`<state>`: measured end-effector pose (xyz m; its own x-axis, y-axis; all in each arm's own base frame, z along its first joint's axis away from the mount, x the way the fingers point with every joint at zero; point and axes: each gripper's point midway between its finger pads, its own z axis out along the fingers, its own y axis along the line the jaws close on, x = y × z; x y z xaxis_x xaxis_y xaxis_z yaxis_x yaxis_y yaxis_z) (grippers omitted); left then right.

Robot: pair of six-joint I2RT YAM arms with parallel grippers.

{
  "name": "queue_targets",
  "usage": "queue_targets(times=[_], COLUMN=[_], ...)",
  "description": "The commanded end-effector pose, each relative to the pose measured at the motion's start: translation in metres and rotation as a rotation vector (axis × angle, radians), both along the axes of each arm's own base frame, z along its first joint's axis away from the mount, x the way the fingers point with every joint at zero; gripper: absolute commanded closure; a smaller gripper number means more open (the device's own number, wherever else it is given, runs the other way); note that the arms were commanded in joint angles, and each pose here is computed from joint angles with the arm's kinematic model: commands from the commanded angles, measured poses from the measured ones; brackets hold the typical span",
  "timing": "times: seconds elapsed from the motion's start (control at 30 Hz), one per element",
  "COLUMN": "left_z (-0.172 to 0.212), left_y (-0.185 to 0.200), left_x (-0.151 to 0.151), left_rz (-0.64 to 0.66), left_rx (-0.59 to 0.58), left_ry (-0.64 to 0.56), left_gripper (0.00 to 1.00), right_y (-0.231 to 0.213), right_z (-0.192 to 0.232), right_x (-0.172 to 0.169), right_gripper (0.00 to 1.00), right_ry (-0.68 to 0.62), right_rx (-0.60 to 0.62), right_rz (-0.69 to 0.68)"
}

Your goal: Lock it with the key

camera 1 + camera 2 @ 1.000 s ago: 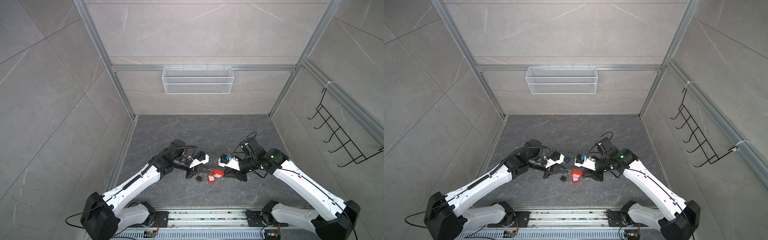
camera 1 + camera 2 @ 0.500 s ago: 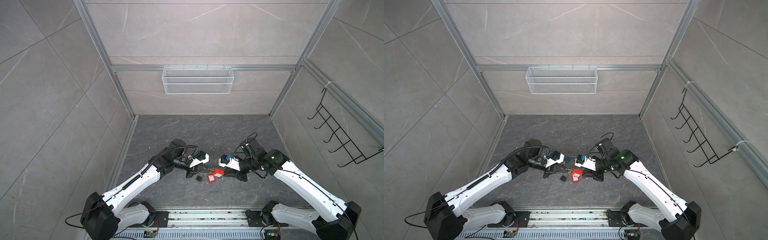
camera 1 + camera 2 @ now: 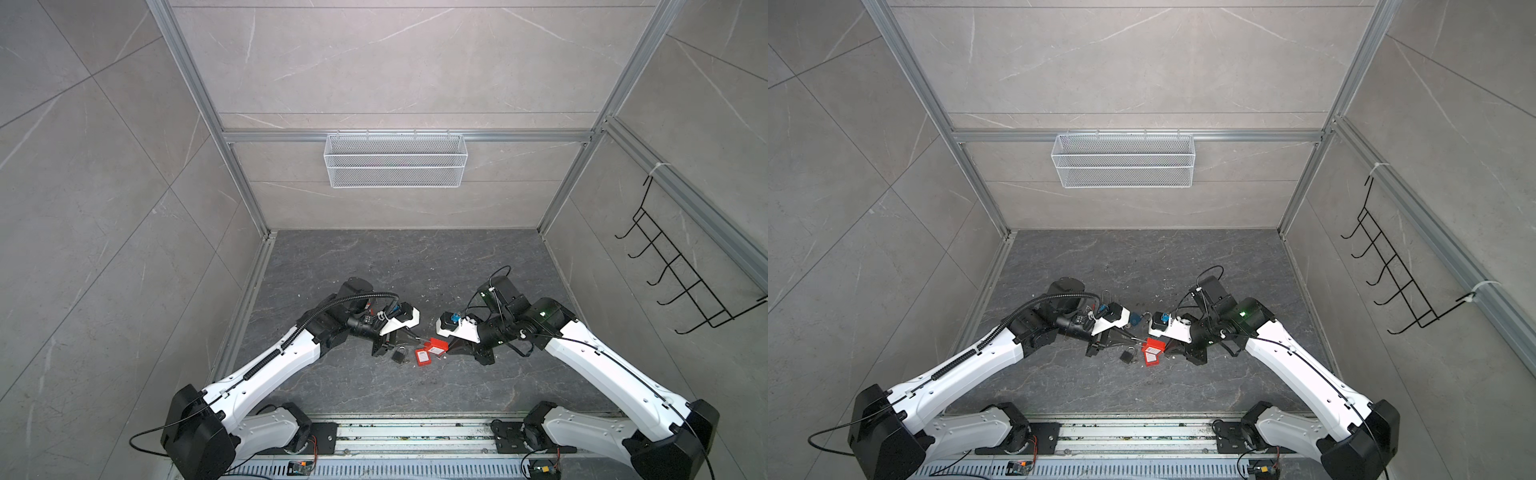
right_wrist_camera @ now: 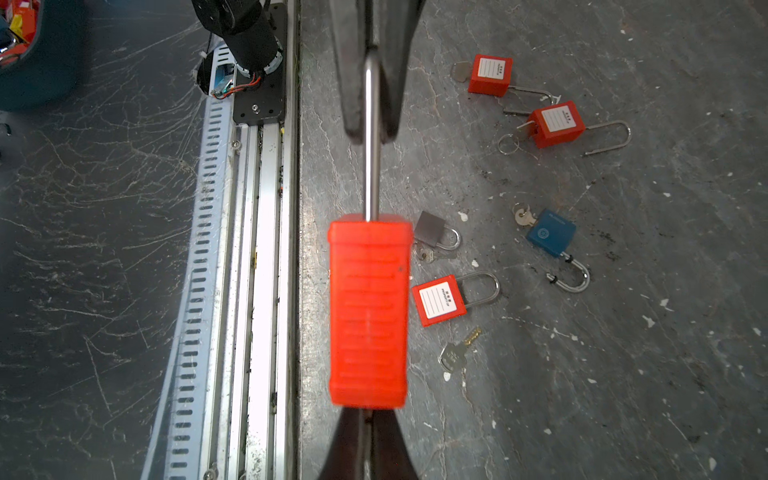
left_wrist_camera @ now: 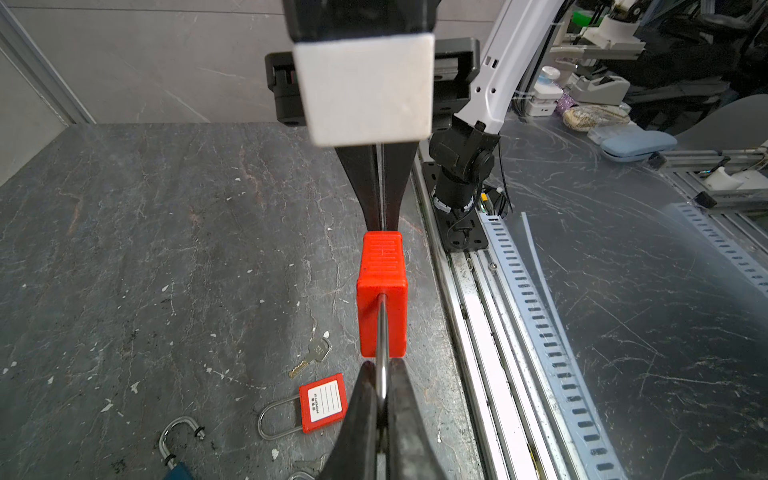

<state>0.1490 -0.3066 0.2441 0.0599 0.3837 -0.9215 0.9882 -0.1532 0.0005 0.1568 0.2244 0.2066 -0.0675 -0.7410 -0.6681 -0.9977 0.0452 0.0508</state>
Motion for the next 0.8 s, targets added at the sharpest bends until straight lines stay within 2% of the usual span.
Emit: queue_targets(times=[0.0,0.2,0.47,0.63,0.77], left_z=[0.018,0.016,0.006,-0.002,-0.009], left_y=[0.005,0.015,0.018,0.014,0.003], left_x=[0.002,0.009,0.016,0.023,0.032], left_rz=[-0.003,0.045,0.055,0.056,0.037], left_rx=[-0.012,0.012,0.118,0.189,0.237], left_ry=[-0.062,-0.075,-0.030,0.027,0.123], left_gripper=[1.00,1.00,1.00,1.00,1.00], right_y=[-0.020,-0.029,-0.038,-0.054,-0.072], right_z=[-0.010,-0.019,-0.020,-0.014,-0.010], right_x=[-0.001,0.007,0.032,0.063,0.080], right_gripper=[1.00,1.00,1.00,1.00,1.00], right_ry=[-0.019,-0.049,-0.072,-0.120,-0.165], right_rx=[-0.124,-0.176,-0.125,-0.121,-0.112], right_rz=[-0.002,-0.036,-0.180,-0.384,-0.502])
